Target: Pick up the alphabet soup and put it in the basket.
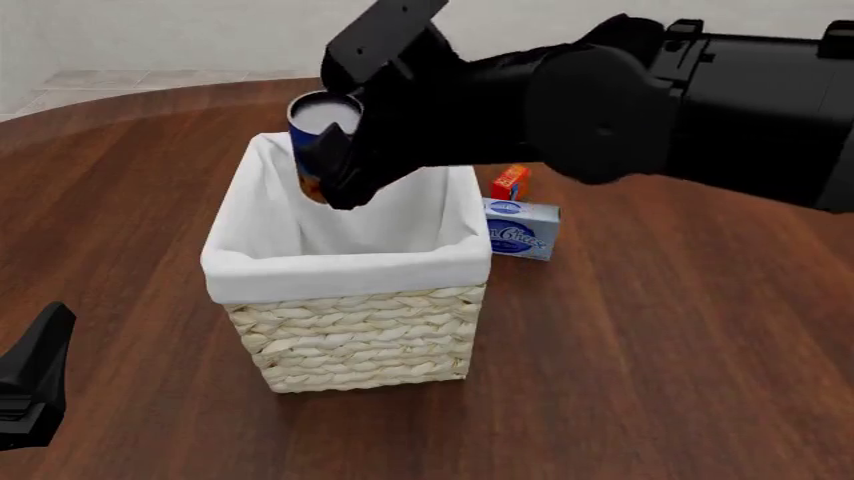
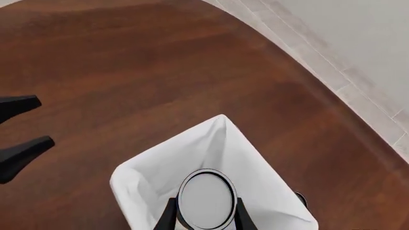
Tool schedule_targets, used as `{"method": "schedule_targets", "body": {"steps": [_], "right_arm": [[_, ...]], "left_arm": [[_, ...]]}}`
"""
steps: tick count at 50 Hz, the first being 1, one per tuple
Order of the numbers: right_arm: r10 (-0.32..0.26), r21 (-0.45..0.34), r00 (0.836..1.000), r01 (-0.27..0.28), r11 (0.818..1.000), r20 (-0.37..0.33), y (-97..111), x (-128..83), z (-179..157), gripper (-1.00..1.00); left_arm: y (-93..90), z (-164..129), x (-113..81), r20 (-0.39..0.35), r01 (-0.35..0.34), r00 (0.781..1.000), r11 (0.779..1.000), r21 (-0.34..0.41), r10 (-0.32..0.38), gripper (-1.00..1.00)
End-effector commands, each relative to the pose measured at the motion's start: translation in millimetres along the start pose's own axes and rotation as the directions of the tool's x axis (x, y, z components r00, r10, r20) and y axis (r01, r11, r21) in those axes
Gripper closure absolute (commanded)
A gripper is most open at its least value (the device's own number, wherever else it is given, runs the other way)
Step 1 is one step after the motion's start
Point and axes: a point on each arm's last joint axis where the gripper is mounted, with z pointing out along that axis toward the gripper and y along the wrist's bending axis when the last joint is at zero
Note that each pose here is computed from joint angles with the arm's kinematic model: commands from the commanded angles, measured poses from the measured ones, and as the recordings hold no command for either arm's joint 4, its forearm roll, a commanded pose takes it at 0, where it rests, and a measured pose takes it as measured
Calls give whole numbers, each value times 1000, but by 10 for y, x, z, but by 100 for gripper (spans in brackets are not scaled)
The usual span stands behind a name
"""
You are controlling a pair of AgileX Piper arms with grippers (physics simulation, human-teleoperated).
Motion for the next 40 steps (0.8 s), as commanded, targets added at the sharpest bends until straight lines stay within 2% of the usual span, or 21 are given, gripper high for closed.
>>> {"method": "schedule_targets", "body": {"steps": [1, 10, 11, 12, 16, 24, 40], "right_arm": [[7, -16, 998, -8, 1000, -56, 5, -12, 192, 100], [12, -32, 995, -15, 999, -104, 38, 46, 350, 100], [20, -33, 994, -24, 999, -109, 43, 50, 370, 100], [50, -48, 992, -56, 997, -115, 118, 25, 370, 100], [41, -40, 992, -46, 998, -123, 74, 53, 414, 100], [67, -43, 984, -75, 996, -166, 85, 120, 560, 100], [84, -19, 968, -91, 996, -238, -35, 347, 842, 100]], "left_arm": [[0, 0, 0, 0, 0, 1000, 1000, 0, 0, -100], [0, 0, 0, 0, 0, 1000, 1000, 0, 0, -100], [0, 0, 0, 0, 0, 1000, 1000, 0, 0, -100], [0, 0, 0, 0, 0, 1000, 1000, 0, 0, -100], [0, 0, 0, 0, 0, 1000, 1000, 0, 0, -100], [0, 0, 0, 0, 0, 1000, 1000, 0, 0, -100], [0, 0, 0, 0, 0, 1000, 1000, 0, 0, -100]]}}
